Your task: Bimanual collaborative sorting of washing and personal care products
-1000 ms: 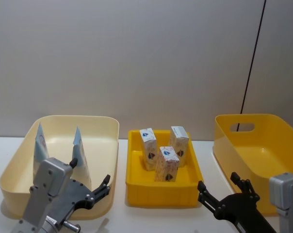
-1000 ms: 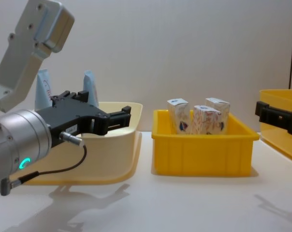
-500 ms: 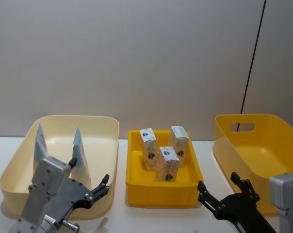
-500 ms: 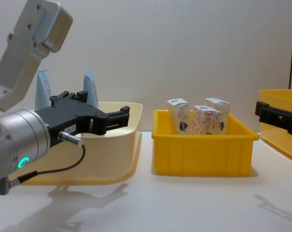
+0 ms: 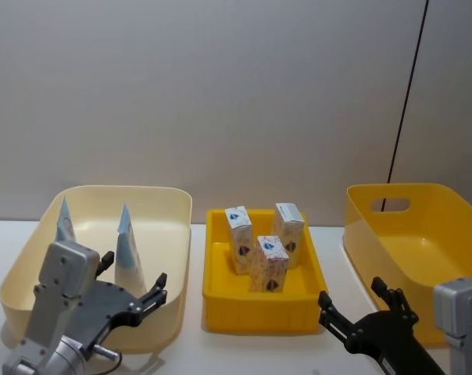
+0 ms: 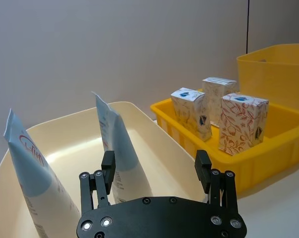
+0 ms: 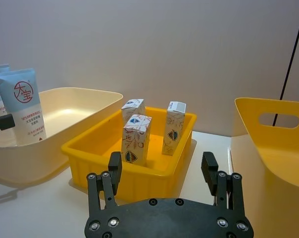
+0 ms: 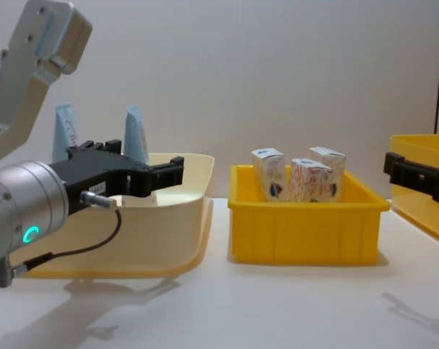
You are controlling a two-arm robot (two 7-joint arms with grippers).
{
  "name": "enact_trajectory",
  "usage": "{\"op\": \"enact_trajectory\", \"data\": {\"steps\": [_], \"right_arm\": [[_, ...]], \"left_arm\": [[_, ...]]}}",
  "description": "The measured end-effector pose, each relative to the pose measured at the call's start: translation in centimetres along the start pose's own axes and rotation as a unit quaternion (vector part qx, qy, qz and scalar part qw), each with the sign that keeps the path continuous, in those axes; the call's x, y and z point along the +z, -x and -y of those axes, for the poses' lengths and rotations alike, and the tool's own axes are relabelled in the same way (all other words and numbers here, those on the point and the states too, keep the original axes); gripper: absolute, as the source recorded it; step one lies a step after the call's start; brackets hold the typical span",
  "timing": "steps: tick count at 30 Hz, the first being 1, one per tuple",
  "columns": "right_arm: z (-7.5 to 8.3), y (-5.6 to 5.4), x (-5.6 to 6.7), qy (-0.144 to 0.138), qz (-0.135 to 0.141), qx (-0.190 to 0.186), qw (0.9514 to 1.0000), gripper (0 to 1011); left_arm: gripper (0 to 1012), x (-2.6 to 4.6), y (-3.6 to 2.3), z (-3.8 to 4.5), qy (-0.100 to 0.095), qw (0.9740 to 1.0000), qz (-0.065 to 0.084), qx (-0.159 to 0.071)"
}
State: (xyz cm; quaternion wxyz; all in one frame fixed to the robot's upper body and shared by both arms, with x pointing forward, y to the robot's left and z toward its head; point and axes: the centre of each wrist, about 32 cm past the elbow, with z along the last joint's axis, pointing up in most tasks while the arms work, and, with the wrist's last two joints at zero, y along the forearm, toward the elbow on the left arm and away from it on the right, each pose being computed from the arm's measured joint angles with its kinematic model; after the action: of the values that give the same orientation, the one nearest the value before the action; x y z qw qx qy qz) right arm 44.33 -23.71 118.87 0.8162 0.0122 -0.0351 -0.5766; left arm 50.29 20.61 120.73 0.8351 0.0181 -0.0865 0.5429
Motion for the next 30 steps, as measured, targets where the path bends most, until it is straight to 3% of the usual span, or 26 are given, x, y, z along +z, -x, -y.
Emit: {"op": "enact_trajectory", "data": {"steps": [10,15,22,30], "right_arm": [[0.0,0.0,0.0,0.0,0.0,0.0,1.0,1001],[0.0,0.0,0.0,0.0,0.0,0.0,1.0,1001],[0.0,0.0,0.0,0.0,0.0,0.0,1.0,1001],[0.0,0.0,0.0,0.0,0.0,0.0,1.0,1001]], "left_arm": [[1003,0.05,-0.55,0.88,-0.009,0.9994,-0.032,0.007],[1003,0.04,-0.77,1.5,-0.011,0.9992,-0.039,0.009],[1003,-0.06,-1.1,2.59,-0.016,0.9989,-0.042,0.013],[1003,-0.21,-1.43,3.74,-0.023,0.9989,-0.036,0.02]]}}
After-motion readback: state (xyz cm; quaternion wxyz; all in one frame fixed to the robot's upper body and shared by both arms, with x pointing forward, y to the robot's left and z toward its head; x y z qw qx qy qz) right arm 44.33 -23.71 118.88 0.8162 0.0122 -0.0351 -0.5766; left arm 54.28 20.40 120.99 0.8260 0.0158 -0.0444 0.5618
